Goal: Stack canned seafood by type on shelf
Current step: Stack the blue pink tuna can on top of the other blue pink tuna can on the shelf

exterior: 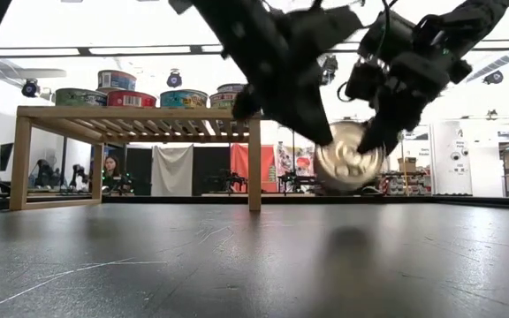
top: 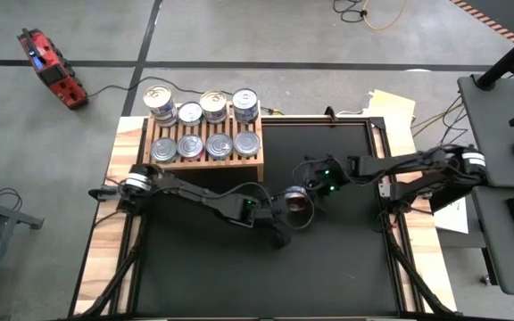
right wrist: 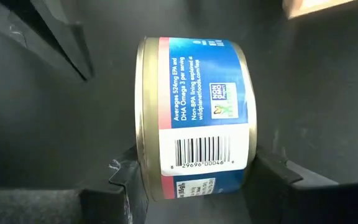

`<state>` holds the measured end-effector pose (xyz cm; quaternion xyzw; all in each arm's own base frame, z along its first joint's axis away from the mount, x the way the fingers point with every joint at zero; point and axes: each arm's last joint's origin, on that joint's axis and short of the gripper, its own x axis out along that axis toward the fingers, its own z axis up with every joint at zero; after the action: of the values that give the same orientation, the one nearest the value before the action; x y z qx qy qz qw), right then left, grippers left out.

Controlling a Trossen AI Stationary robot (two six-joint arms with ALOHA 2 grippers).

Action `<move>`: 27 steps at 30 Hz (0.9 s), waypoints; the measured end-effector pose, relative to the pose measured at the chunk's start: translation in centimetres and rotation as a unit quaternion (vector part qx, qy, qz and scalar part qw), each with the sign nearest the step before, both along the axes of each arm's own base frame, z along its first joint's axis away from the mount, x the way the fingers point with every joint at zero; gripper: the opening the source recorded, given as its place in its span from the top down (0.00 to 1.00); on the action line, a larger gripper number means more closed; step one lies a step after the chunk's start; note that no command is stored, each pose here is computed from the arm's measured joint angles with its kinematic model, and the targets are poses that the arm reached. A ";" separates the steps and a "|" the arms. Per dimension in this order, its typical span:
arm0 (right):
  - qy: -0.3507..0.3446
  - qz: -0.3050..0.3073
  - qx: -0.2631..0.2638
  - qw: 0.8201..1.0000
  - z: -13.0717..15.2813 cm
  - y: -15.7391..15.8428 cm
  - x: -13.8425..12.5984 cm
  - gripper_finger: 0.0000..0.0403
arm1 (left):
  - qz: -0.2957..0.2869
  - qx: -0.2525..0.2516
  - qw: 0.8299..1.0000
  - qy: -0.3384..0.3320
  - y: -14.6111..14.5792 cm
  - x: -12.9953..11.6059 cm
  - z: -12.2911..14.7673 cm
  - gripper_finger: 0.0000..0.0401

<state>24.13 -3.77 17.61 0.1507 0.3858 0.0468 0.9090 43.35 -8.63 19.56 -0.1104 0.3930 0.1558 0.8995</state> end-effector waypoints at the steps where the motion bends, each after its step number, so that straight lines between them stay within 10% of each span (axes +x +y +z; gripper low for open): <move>1: -0.006 -0.015 0.011 1.000 0.5 -0.1 -0.3 0.54 | -0.002 0.004 1.000 -0.003 0.1 -0.2 0.7 1.00; 11: -0.084 -0.115 0.131 0.981 5.3 -1.0 -0.5 0.54 | -0.028 0.068 0.997 -0.009 1.6 -3.5 7.2 1.00; 27: -0.055 -0.046 0.379 0.923 9.5 -4.2 4.9 0.54 | -0.047 0.099 0.987 -0.116 3.5 -10.4 17.6 1.00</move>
<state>29.07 -7.95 27.15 0.4984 0.2812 0.1558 0.8051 32.96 -5.13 37.14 -0.0194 0.2734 0.1378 0.9518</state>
